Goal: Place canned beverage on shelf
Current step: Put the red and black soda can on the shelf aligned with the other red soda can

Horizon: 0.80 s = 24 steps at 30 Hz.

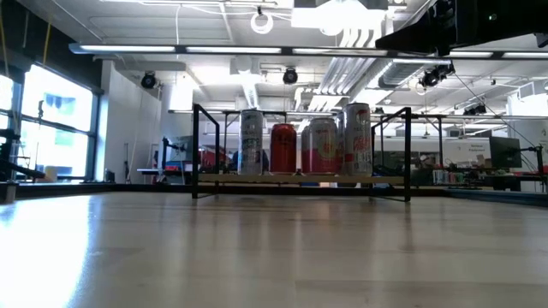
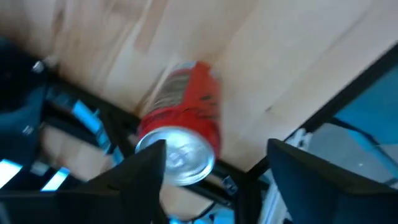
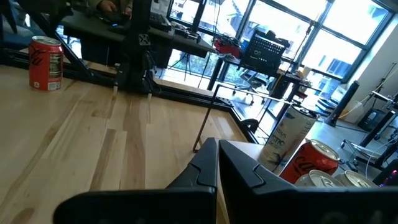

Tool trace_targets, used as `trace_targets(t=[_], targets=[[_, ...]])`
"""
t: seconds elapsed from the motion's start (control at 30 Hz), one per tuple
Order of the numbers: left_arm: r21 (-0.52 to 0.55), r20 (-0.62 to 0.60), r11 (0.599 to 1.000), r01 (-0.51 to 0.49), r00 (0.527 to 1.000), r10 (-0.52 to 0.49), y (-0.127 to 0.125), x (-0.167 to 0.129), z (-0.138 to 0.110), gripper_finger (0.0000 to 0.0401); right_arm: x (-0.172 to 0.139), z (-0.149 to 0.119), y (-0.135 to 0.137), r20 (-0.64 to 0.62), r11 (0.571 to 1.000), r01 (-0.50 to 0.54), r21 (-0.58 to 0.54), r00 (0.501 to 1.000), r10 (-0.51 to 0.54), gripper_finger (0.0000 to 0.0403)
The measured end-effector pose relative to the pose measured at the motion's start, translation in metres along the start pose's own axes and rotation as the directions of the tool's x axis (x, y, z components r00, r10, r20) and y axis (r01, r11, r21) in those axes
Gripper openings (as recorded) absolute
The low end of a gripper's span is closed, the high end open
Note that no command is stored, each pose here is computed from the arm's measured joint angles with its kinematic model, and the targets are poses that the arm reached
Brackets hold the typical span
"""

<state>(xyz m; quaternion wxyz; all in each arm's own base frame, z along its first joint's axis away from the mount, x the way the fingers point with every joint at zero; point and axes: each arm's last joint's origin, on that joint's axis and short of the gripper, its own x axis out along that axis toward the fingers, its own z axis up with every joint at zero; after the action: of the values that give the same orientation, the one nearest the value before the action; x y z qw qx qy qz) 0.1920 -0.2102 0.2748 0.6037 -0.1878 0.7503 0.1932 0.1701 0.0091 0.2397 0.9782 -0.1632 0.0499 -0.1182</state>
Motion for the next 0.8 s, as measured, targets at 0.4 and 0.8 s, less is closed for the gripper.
trace_targets(t=[0.4,0.8], targets=[[-0.038,0.002,0.993,-0.114,0.993,0.114,0.001,0.015,-0.030,0.0315,0.000,0.000,0.000,0.000,1.000,-0.001,0.000,1.000,0.001,0.0000],[-0.055,0.066,0.994,-0.091,0.993,0.095,0.001,0.042,-0.048,0.0315,0.000,0.000,0.000,0.001,1.000,-0.006,-0.001,1.000,0.006,0.0000]])
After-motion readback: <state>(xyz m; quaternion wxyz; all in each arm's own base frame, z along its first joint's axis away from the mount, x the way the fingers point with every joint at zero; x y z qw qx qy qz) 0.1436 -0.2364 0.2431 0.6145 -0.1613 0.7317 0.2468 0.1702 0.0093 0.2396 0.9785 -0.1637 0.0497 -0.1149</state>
